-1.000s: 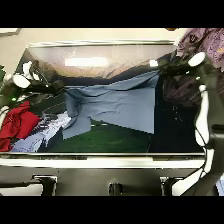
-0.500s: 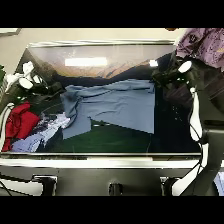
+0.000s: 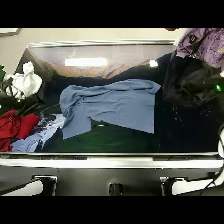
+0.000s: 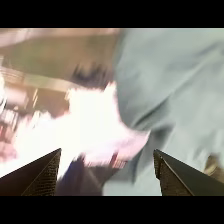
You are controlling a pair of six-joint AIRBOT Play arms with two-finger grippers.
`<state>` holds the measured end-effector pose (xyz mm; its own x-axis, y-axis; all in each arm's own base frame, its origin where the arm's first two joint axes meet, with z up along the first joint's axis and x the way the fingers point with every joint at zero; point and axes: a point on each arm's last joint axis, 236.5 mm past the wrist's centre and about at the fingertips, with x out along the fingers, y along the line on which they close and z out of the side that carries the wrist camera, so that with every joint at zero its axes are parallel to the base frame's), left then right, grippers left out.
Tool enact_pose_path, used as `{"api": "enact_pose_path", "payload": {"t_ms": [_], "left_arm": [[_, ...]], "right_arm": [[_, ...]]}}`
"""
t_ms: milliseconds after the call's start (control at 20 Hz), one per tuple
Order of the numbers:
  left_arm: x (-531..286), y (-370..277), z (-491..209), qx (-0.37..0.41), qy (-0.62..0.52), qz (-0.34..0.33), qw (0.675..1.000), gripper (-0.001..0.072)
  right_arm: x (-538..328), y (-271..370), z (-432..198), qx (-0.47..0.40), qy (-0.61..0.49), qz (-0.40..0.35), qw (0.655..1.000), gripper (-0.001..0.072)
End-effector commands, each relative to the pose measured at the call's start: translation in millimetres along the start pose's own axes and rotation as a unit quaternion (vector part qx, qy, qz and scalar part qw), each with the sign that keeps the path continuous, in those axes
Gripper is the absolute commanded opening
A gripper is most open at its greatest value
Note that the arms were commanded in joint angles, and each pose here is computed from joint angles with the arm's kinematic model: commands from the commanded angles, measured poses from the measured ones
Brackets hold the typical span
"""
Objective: Fold the clothes and pants, and hang the long-sleeved shirts on hangers.
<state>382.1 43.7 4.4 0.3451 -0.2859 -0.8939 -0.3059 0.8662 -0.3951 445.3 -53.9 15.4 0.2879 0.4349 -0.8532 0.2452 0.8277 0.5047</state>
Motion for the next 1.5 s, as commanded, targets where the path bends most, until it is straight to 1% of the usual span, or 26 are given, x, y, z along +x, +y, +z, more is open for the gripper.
{"api": "enact_pose_path", "payload": {"t_ms": [0,100,450,850,950,1000,1050,1100,1200,1350,1450], "left_arm": [[3,17,-36,-0.018,0.009,0.007,1.0,0.0641],[6,18,-37,-0.019,0.013,0.007,1.0,0.0641],[6,18,-37,-0.02,0.012,0.005,1.0,0.0641],[6,18,-37,-0.02,0.012,0.005,1.0,0.0641],[6,17,-39,-0.027,0.017,0.004,0.999,0.0642],[8,18,-40,-0.027,0.019,0.004,0.999,0.0663],[11,18,-41,-0.03,0.025,0.003,0.999,0.0666],[16,15,-44,-0.039,0.032,-0.008,0.999,0.0666],[31,0,-53,-0.033,0.053,-0.056,0.997,0.0668],[56,-23,-62,-0.004,0.073,-0.127,0.989,0.0668],[75,-29,-62,0.001,0.079,-0.134,0.988,0.0668]], "right_arm": [[17,-32,-71,0.042,0.056,0.011,0.998,0.0478],[34,-37,-93,0.053,0.06,0.013,0.997,0.0478],[75,-28,-142,0.091,0.092,0.076,0.989,0.0478],[113,12,-186,0.04,0.149,0.074,0.985,0.0482],[119,23,-189,0.027,0.15,0.077,0.985,0.0478],[122,25,-185,0.026,0.141,0.076,0.987,0.0473],[124,26,-180,0.027,0.13,0.075,0.988,0.0378],[125,25,-176,0.029,0.121,0.075,0.989,0.0244],[125,26,-172,0.031,0.112,0.075,0.99,0.0028],[120,33,-168,0.03,0.102,0.084,0.991,0.0031],[116,35,-166,0.026,0.096,0.084,0.991,0.0031]]}}
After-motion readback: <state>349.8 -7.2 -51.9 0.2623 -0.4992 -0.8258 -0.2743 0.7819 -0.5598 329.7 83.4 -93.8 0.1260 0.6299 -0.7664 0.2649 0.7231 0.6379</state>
